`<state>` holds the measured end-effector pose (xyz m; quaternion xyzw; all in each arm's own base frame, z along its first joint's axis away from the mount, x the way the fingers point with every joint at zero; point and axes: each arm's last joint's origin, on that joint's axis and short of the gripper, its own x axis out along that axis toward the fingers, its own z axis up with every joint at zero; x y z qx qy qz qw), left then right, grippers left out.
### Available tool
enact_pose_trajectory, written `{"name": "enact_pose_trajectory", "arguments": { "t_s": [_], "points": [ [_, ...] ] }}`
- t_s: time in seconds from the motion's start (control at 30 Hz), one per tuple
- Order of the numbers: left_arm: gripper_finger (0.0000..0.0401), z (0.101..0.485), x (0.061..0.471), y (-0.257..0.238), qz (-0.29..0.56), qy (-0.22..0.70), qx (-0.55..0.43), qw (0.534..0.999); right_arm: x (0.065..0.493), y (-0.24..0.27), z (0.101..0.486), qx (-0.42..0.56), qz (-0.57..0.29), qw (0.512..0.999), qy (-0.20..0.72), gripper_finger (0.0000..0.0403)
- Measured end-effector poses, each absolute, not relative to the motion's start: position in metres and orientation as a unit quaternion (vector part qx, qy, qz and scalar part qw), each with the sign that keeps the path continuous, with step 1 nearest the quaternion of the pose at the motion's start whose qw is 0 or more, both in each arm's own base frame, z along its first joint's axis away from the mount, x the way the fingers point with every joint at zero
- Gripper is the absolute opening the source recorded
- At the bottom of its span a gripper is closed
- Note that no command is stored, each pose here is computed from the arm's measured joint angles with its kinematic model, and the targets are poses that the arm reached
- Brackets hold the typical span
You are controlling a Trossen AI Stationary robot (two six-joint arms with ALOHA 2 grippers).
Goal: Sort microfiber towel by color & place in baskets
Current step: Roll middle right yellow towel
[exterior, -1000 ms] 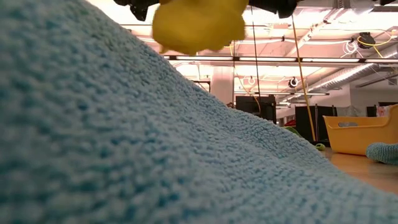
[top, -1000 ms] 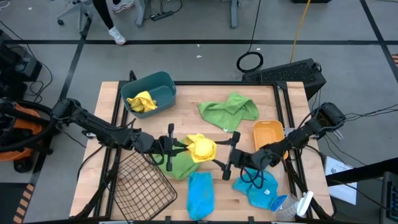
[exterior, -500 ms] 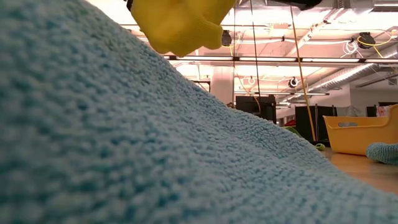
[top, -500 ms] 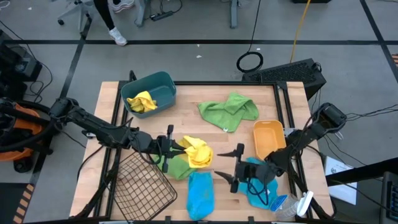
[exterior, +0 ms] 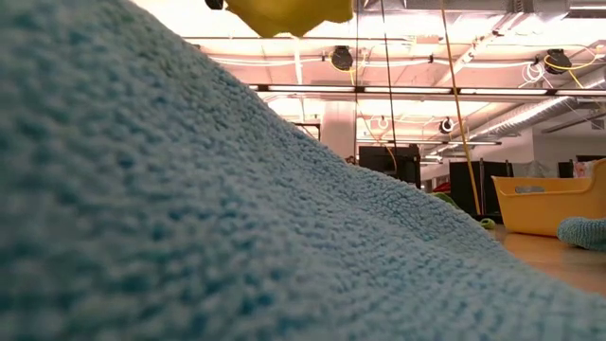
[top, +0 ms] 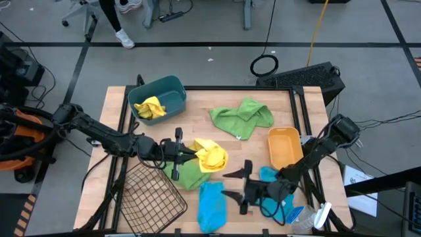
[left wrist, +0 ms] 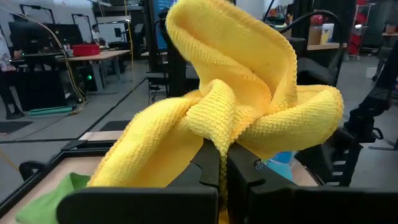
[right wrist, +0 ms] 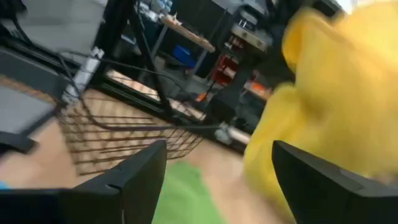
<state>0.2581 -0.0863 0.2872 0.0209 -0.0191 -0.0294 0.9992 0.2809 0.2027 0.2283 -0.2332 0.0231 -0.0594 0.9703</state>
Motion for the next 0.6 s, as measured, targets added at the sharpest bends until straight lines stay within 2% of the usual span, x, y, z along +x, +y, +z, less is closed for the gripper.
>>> {"name": "enact_pose_trajectory", "arguments": {
  "t_s": [0.17,0.3,0.4,0.6],
  "points": [
    [0.0003,0.289,0.257,-0.09,-0.05,-0.026,0.008,0.998,0.309,0.218,0.247,-0.343,-0.083,0.936,0.014,0.0311],
    [0.0003,0.288,0.256,-0.094,-0.069,-0.024,0.008,0.997,0.328,0.224,0.257,-0.404,-0.165,0.899,0.046,0.0337],
    [0.0003,0.288,0.254,-0.099,-0.1,-0.024,0.009,0.995,0.337,0.217,0.261,-0.403,-0.209,0.889,0.066,0.035],
    [0.0003,0.288,0.252,-0.104,-0.124,-0.026,0.009,0.992,0.353,0.192,0.26,-0.347,-0.235,0.906,0.063,0.0354]
  ]
}}
